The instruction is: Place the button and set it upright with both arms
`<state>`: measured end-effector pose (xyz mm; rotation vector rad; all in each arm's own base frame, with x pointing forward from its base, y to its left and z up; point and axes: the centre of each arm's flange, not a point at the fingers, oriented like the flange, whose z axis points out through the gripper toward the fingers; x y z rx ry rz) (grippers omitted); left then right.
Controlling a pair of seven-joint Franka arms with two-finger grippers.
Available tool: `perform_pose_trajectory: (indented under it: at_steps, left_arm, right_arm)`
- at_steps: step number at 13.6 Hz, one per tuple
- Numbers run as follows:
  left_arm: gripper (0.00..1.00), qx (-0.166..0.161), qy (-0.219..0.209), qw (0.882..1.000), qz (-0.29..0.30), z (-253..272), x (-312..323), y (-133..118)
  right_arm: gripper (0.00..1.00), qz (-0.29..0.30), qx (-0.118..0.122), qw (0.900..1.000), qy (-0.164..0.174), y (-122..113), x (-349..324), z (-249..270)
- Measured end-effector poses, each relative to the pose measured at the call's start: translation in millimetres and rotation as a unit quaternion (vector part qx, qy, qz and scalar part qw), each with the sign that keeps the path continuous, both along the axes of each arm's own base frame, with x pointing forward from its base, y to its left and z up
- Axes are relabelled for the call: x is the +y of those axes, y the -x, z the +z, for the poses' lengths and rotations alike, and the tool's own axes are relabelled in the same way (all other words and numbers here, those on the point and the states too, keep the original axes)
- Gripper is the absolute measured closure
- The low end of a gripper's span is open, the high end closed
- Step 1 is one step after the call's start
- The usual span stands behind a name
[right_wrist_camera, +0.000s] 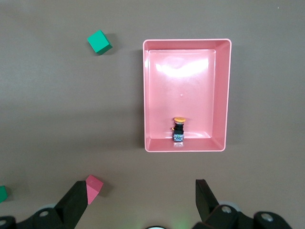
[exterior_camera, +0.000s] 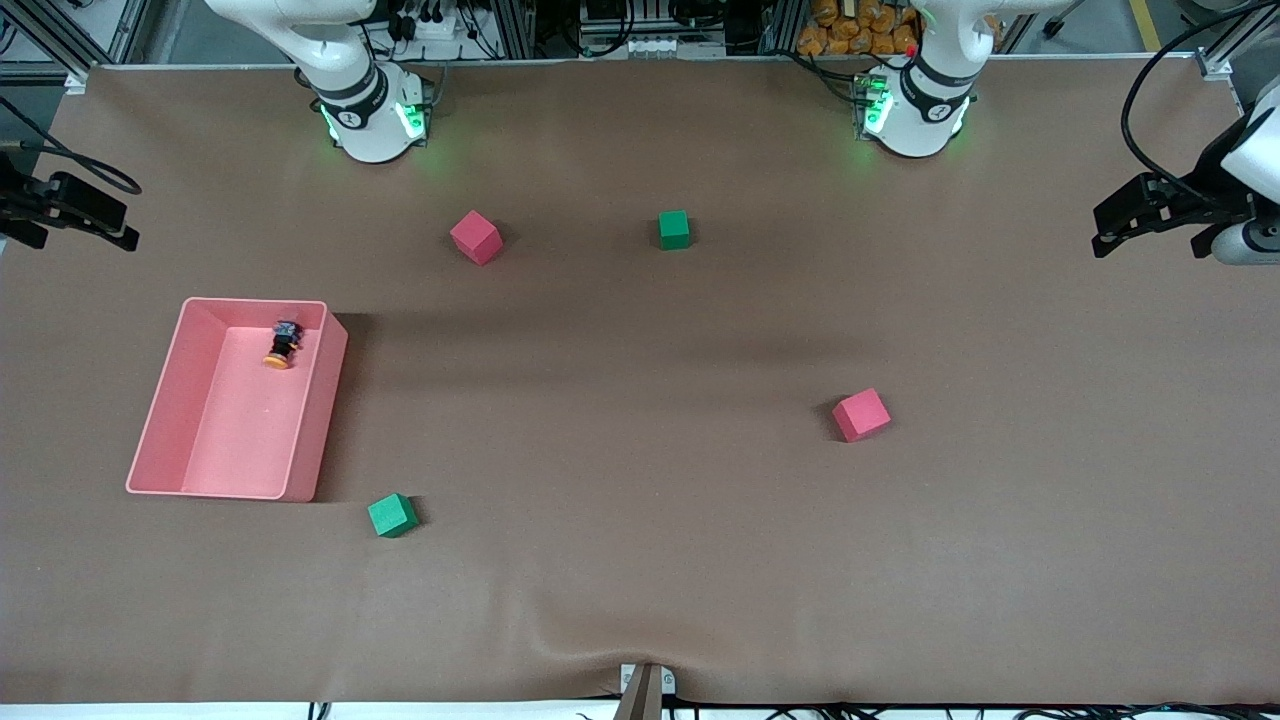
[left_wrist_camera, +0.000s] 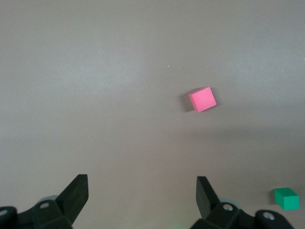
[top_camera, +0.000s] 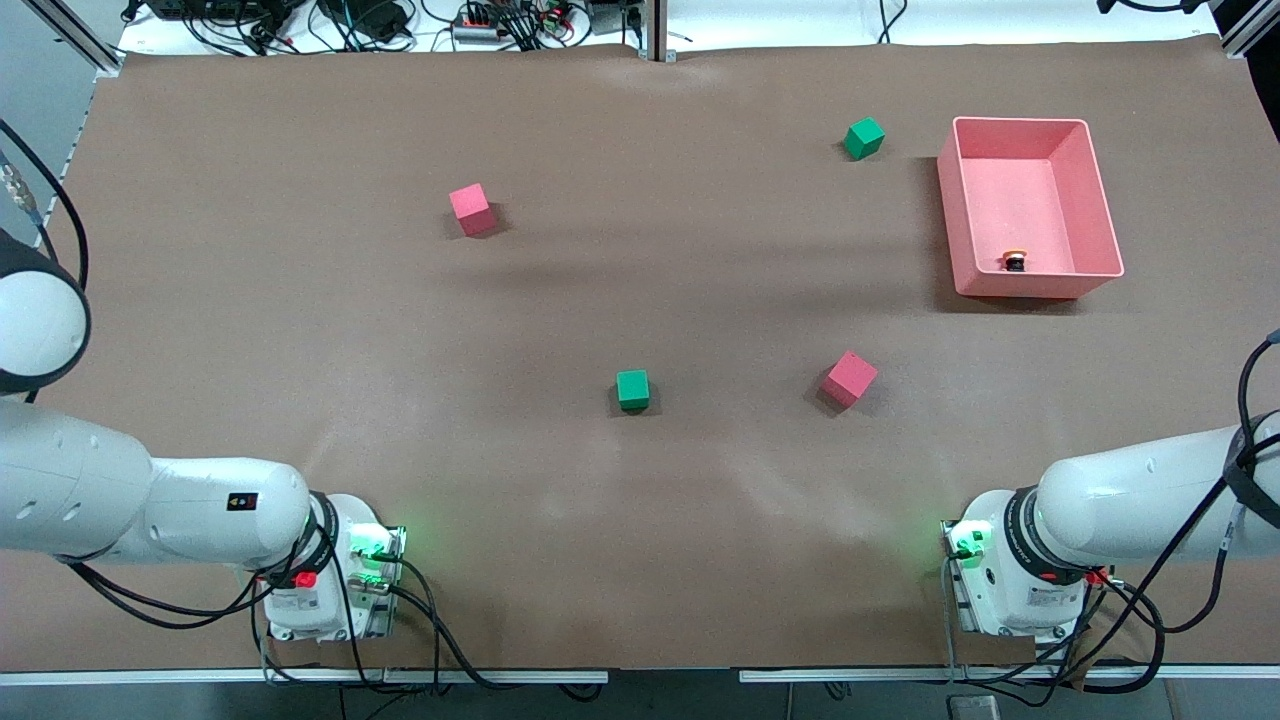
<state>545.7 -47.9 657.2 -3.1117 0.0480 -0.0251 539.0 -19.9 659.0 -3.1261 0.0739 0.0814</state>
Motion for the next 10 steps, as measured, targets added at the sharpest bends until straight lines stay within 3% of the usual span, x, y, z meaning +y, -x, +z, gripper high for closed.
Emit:
perform_pose_trajectory:
  at_steps: [7,10]
  left_arm:
    - [0.0,0.0,0.0,1.0,0.002,-0.1,1.8,-0.1]
    - [0.0,0.002,0.0,1.0,0.004,-0.4,4.4,0.0]
  right_arm:
    - [0.0,0.0,0.005,1.0,0.0,-0.6,-0.1,-5.5]
    - [0.0,-0.003,0.014,1.0,0.0,-7.5,-3.0,-38.0]
